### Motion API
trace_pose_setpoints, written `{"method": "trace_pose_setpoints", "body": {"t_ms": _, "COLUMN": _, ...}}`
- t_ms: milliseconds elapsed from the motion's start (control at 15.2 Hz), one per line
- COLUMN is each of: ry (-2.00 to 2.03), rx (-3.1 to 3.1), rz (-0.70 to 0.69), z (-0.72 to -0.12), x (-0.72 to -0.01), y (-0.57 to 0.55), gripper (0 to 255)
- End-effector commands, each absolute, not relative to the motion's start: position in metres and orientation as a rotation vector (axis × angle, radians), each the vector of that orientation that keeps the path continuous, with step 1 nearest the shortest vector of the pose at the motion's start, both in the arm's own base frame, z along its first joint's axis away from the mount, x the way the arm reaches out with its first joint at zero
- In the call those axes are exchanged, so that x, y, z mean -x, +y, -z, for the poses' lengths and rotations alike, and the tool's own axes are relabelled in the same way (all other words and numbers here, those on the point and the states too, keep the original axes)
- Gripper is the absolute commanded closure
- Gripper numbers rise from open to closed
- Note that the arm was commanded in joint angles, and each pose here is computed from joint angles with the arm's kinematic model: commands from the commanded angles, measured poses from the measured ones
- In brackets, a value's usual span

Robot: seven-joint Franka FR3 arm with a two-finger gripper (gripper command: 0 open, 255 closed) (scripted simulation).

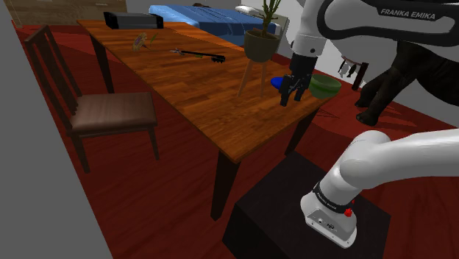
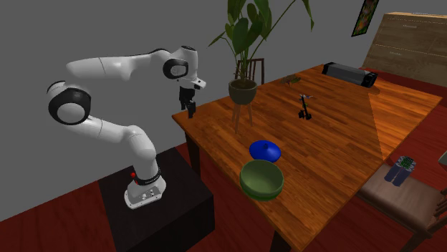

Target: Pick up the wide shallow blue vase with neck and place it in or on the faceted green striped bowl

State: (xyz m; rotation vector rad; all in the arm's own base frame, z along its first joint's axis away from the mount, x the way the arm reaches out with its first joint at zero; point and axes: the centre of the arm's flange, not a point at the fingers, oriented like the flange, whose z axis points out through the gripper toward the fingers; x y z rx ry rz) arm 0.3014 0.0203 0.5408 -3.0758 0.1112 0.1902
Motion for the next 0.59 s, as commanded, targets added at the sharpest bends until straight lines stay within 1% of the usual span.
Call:
{"method": "trace_pose_setpoints", "body": {"t_ms": 0, "ry": 0.111, "rx": 3.076, "rz": -0.19, "z": -0.541, "x": -0.301, "y": 0.02, "gripper": 0}}
{"method": "trace_pose_setpoints", "body": {"t_ms": 528, "ry": 0.083, "rx": 3.101, "rz": -0.145, "z": -0.531, "x": -0.343, "y": -0.071, "gripper": 0}}
